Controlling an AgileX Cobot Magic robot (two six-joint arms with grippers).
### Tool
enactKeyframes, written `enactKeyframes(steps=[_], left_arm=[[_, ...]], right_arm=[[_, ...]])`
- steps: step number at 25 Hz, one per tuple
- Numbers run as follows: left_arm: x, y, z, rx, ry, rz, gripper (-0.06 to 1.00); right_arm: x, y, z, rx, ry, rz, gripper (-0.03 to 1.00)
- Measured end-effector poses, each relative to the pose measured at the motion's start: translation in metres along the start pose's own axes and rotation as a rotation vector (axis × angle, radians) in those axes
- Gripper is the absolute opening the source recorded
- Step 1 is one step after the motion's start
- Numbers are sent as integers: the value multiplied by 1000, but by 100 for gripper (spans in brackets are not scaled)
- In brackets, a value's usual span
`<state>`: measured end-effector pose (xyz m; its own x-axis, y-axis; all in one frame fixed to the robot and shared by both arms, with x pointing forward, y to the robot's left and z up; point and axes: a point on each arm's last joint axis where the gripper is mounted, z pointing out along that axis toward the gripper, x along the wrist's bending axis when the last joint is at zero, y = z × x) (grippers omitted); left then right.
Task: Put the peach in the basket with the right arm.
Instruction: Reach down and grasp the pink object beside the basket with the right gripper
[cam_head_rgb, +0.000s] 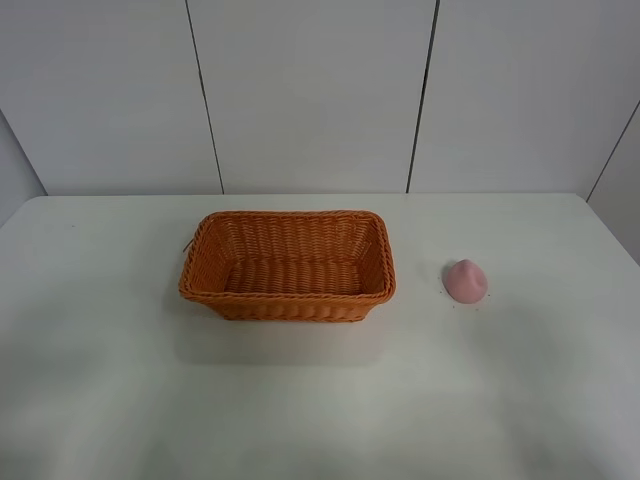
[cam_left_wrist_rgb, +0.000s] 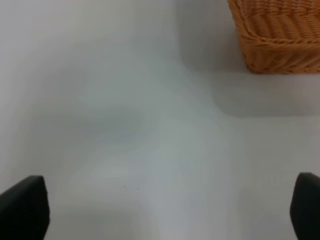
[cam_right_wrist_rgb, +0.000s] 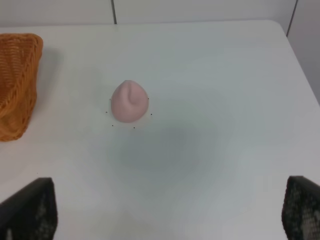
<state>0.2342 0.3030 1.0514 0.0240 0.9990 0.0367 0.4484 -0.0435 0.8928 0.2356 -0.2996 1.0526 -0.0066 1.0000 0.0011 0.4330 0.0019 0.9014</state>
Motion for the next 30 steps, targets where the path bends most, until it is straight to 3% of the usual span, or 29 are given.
enactKeyframes(steps=[11, 14, 23, 30], left_arm=[[0, 0, 0, 0, 0, 0, 99], [0, 0, 0, 0, 0, 0, 99], [0, 0, 0, 0, 0, 0, 99], [0, 0, 0, 0, 0, 0, 99]], right_arm=[[0, 0, 0, 2, 0, 0, 70], [0, 6, 6, 46, 0, 0, 70], [3, 75, 73, 364, 15, 13, 70], [6, 115, 187, 669, 25, 31, 70]])
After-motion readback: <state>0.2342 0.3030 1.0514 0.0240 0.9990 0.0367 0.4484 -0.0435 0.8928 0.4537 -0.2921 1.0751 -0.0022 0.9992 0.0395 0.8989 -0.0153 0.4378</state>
